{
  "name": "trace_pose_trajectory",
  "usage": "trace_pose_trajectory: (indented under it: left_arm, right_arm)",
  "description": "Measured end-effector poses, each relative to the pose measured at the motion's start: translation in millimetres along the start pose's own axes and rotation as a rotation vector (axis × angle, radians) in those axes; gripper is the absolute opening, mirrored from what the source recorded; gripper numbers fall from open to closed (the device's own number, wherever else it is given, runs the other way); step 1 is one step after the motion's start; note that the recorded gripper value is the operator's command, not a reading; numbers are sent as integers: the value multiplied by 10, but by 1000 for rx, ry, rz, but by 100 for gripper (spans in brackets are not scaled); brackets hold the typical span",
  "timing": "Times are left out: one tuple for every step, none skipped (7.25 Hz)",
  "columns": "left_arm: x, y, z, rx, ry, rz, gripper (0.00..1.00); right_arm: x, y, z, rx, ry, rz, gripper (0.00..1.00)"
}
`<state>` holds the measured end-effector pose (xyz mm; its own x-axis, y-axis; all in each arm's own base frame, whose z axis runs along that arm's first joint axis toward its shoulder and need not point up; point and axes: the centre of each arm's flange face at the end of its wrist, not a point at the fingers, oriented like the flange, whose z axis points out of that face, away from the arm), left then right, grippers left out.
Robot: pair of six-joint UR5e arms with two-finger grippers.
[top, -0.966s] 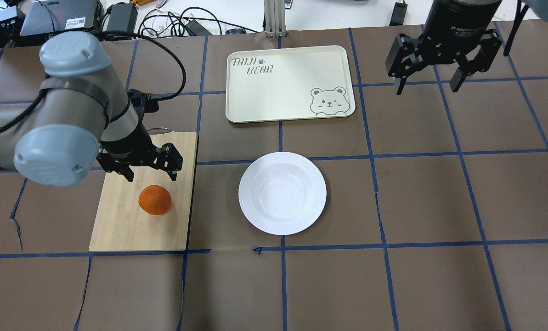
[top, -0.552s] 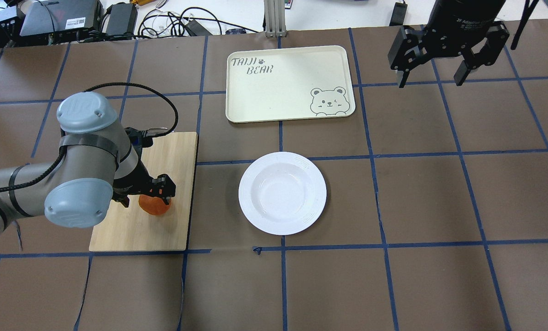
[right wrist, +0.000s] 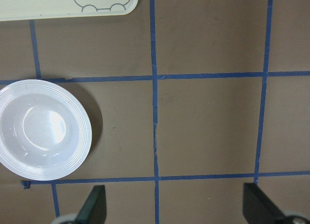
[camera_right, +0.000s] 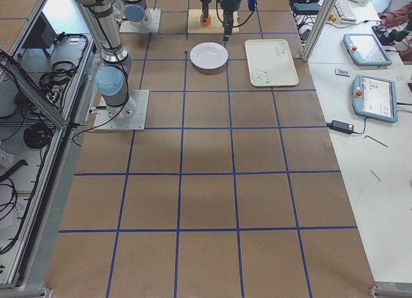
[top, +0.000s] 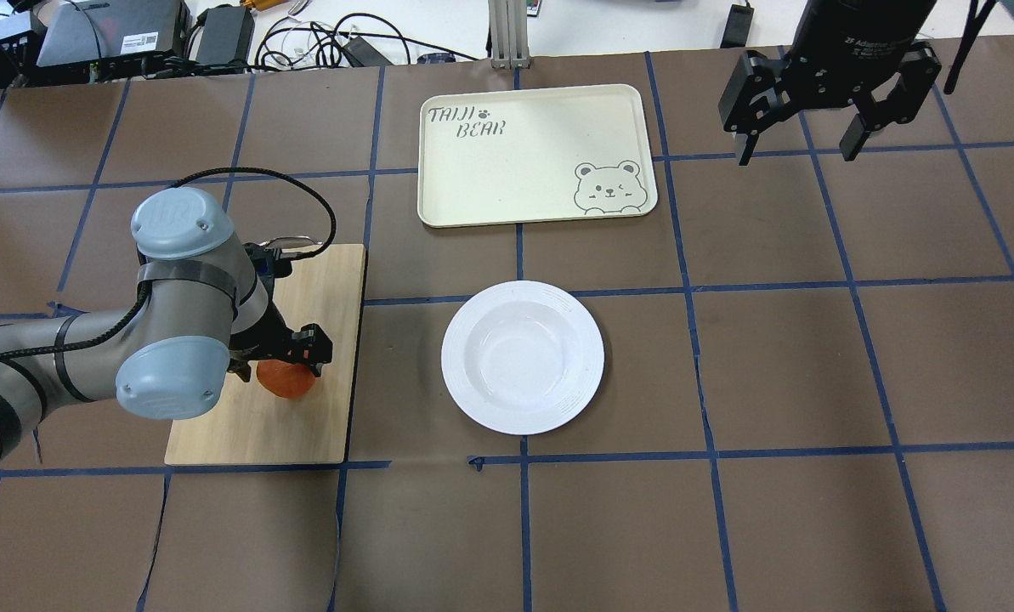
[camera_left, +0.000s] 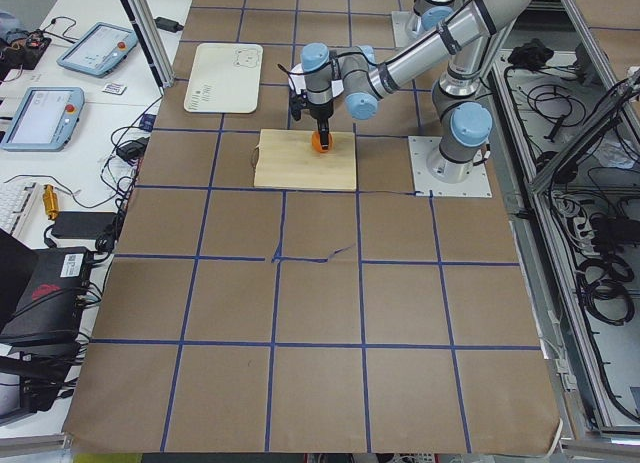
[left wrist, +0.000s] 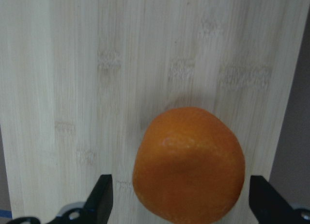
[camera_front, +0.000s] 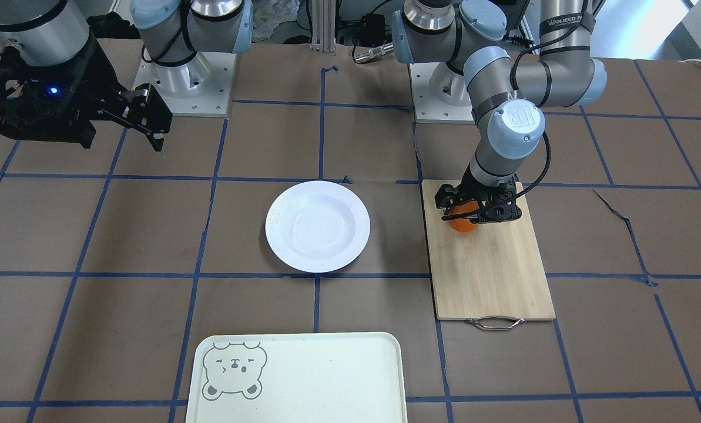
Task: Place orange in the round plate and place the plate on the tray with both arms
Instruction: 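Lower the left gripper over the orange on the cutting board, then close the left gripper on the orange and lift it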
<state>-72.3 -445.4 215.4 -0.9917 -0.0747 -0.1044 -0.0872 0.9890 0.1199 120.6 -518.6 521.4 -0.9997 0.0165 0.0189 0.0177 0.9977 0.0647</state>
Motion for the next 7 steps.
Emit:
trace_pose_trajectory:
  left_arm:
    - [6,-57,30,22,4,3,70]
    - [10,-95,55,34,6,6,44]
    - [14,-116,68,39,8,8,33]
    - [15,-139,56,45,10,8,30]
    - [29,-198,-19,54,23,9,27]
    - [57,-276,-137,51,44,9,27]
    - [134,-329,-267,30,73,6,27]
  right_arm:
    - [0,-7,23,-4,0,0,100]
    - [-1,-15,65,-12,0,0,100]
    - [-1,-17,93,-18,-1,1,100]
    - [-2,-17,106,-21,-1,2,100]
    - [-2,-18,111,-21,-1,3,100]
    - [-2,-18,112,-22,-1,3,100]
    - [1,-19,113,-22,0,2,100]
